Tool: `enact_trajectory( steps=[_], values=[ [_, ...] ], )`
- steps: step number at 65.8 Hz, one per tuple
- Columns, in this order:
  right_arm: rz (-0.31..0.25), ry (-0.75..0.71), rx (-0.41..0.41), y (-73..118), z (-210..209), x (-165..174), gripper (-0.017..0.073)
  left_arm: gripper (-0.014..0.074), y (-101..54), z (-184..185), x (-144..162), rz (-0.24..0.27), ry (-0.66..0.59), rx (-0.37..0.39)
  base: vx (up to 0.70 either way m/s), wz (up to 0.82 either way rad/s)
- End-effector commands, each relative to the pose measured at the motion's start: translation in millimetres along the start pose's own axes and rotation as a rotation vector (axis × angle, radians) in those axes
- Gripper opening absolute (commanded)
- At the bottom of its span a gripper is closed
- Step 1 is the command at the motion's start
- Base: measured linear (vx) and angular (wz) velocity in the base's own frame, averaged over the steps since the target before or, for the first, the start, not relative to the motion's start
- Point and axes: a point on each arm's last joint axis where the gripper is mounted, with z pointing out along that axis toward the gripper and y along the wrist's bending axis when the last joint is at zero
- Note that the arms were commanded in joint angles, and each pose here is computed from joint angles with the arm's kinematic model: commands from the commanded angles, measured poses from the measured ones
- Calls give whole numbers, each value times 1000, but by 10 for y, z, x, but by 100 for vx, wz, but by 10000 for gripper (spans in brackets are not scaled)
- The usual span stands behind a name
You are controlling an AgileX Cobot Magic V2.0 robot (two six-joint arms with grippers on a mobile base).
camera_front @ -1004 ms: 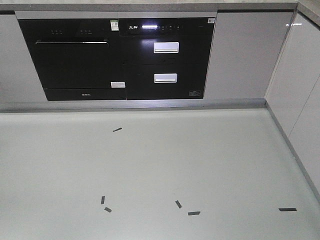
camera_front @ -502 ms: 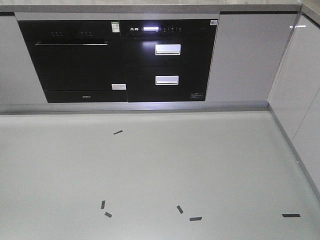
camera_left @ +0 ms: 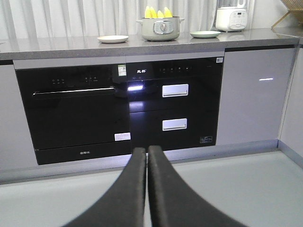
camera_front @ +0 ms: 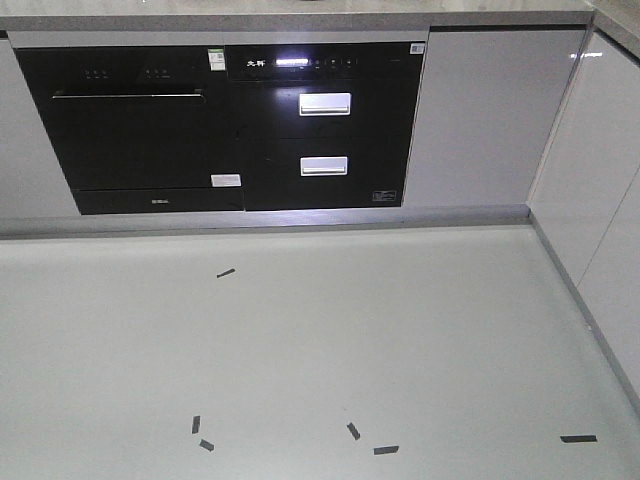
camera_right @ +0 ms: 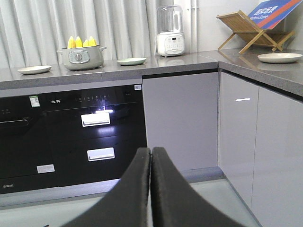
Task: Distribute corn equally
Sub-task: 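Drive the base toward the counter with the steamer pot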
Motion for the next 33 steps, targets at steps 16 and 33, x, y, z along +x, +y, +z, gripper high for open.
enact_trajectory(
  steps=[16,33],
  values=[
    [-12,-69,11,-9,-2,-44,-3,-6,-1,-6,-24,-10,-72,3,4,3],
    [-12,-68,11,-9,-2,-44,-3,-6,-1,-6,-24,-10,-72,3,1,4]
  ],
)
